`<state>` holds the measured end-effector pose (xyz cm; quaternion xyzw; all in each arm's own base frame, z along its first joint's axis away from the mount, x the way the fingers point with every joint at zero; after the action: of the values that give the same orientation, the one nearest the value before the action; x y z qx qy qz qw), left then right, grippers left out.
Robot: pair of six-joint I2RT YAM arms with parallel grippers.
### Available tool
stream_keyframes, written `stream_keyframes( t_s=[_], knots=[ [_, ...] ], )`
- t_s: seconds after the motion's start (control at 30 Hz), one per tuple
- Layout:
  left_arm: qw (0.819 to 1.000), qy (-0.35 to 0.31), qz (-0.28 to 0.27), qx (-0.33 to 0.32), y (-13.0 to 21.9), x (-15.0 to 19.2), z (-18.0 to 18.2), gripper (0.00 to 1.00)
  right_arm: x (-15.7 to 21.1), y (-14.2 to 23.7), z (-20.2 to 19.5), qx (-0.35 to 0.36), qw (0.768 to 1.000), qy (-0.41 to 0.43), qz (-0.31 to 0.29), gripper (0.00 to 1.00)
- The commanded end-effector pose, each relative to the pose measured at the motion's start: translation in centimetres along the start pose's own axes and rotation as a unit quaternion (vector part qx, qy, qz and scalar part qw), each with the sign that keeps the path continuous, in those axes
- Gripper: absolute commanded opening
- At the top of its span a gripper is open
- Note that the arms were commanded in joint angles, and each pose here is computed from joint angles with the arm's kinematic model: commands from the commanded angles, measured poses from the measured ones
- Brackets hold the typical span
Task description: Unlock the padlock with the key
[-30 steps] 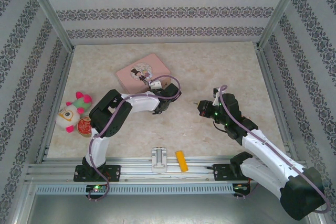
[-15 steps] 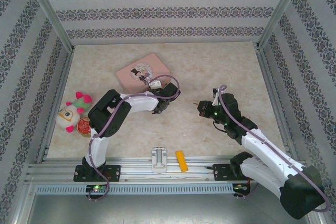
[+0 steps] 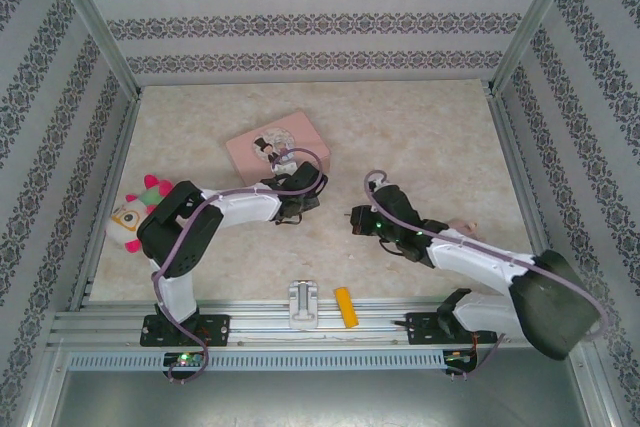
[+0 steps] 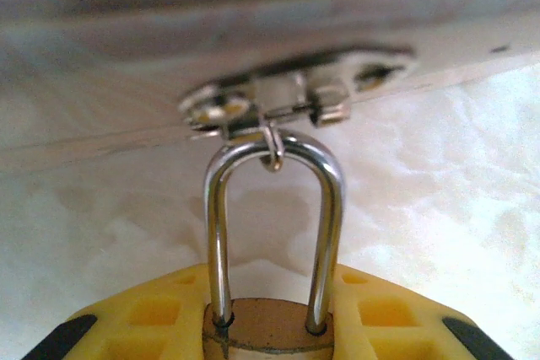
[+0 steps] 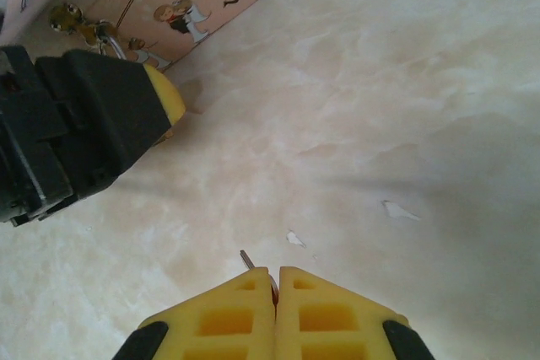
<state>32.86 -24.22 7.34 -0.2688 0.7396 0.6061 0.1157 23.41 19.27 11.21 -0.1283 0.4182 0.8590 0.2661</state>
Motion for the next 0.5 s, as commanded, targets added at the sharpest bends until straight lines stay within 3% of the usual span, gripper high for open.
stream_keyframes(
  t_s=[0.0, 0.27, 0.47],
  knots=[
    [0.996, 0.038, 0.015, 0.074, 1.1, -0.4, -2.3, 0.04, -1.4, -1.2, 2.8, -0.049, 0.998, 0.005, -0.043, 0.0],
    [0.986, 0.093, 0.028, 0.139, 1.4, -1.7, -3.6, 0.03, -1.3, -3.3, 3.9, -0.087, 0.994, 0.0, -0.072, 0.0],
    [0.966, 0.162, 0.047, 0.197, 1.3, -1.9, -3.9, 0.0, -1.4, -3.8, 3.8, -0.099, 0.989, 0.003, -0.109, 0.0]
  ],
)
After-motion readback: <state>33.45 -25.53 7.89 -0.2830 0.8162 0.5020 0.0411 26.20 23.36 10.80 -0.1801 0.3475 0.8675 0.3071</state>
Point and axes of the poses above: each hand's point on the last joint's axis, 136 mm out from that joint toward the fingers, its own y axis back along the fingers, its own z axis along the line the jaws close on, x = y × z, the point moved 5 cm from there along y, back along the fingers, and after that the axes turned 10 degrees about -y, right-handed, at the moved point
